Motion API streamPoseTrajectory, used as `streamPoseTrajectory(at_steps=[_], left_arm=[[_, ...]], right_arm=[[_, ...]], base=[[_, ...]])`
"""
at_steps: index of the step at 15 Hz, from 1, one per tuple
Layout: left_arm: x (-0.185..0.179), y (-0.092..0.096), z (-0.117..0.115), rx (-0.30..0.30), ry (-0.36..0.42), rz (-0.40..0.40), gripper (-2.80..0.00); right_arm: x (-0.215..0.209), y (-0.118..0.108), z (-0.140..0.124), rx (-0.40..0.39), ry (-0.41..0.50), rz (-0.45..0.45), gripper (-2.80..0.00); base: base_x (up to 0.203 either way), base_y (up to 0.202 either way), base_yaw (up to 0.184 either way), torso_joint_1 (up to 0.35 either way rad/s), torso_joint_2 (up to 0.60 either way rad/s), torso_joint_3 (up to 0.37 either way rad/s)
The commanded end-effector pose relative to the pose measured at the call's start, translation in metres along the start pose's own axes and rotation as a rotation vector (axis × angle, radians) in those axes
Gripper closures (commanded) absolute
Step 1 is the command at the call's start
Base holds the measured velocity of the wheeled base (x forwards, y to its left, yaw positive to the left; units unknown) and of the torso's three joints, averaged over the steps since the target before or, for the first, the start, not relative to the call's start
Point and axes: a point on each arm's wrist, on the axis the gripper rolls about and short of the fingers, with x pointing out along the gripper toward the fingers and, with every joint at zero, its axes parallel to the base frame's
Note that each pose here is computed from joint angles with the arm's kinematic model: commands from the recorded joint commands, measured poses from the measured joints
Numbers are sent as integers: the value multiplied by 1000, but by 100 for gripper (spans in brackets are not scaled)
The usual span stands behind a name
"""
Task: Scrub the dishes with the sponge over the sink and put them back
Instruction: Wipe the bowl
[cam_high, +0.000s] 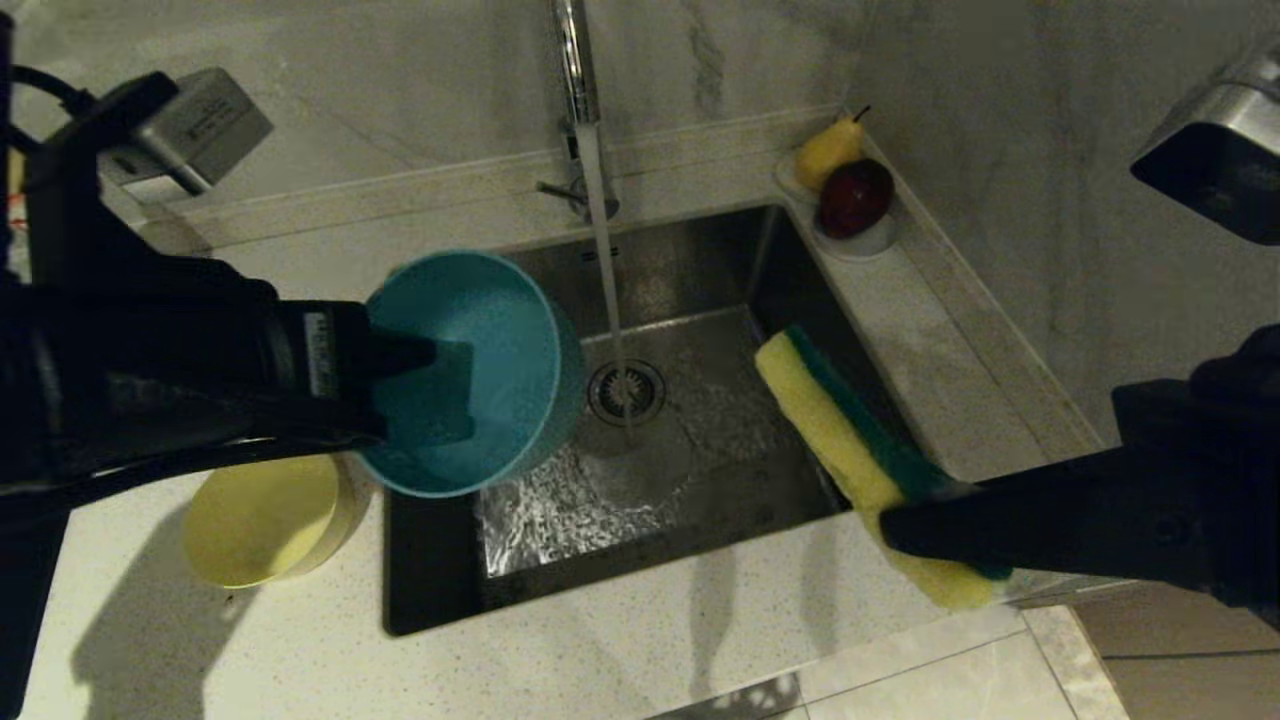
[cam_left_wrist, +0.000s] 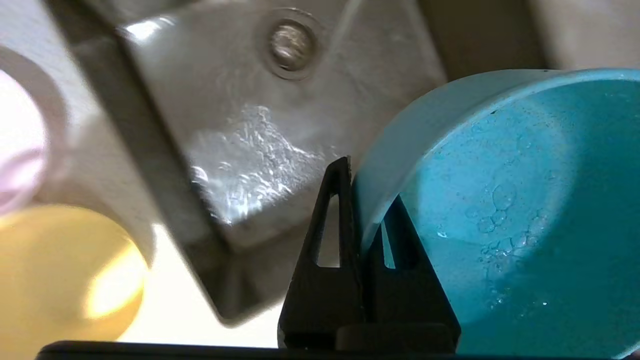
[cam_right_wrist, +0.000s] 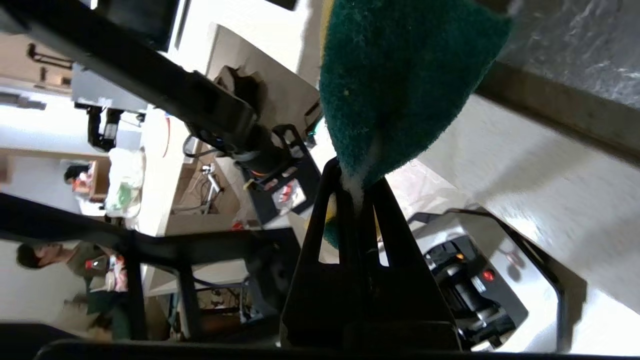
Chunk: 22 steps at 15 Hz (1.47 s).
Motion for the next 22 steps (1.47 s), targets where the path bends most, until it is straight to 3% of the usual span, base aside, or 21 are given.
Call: streamPoseTrajectory(at_steps=[1,4,10,11,14,17,22], left_arm=[[29,-14,-1,28,-34,76,0],[50,-23,-1,128,-101,180,0],[53,-40,1,247,-257,204,0],[57,-42,2,266,-311,210,0],[74,-49,-8,338,-375,260,0],[77,-49,-19,350,-369,261,0],[72,-47,-16,321,-417,262,0]], right_arm=[[20,0,5,2,35,16,0],[33,-3,8,8,55,14,0],[65,-9,14,23,101,8,0],[71,-11,14,25,108,5,0],[82,-13,20,26,112,5,0],[92,-15,23,28,118,5,0],[107,-18,30,63,119,-1,0]], base=[[0,0,0,0,0,0],[0,0,0,0,0,0],[0,0,0,0,0,0],[0,0,0,0,0,0],[0,0,0,0,0,0],[0,0,0,0,0,0],[0,0,0,0,0,0]])
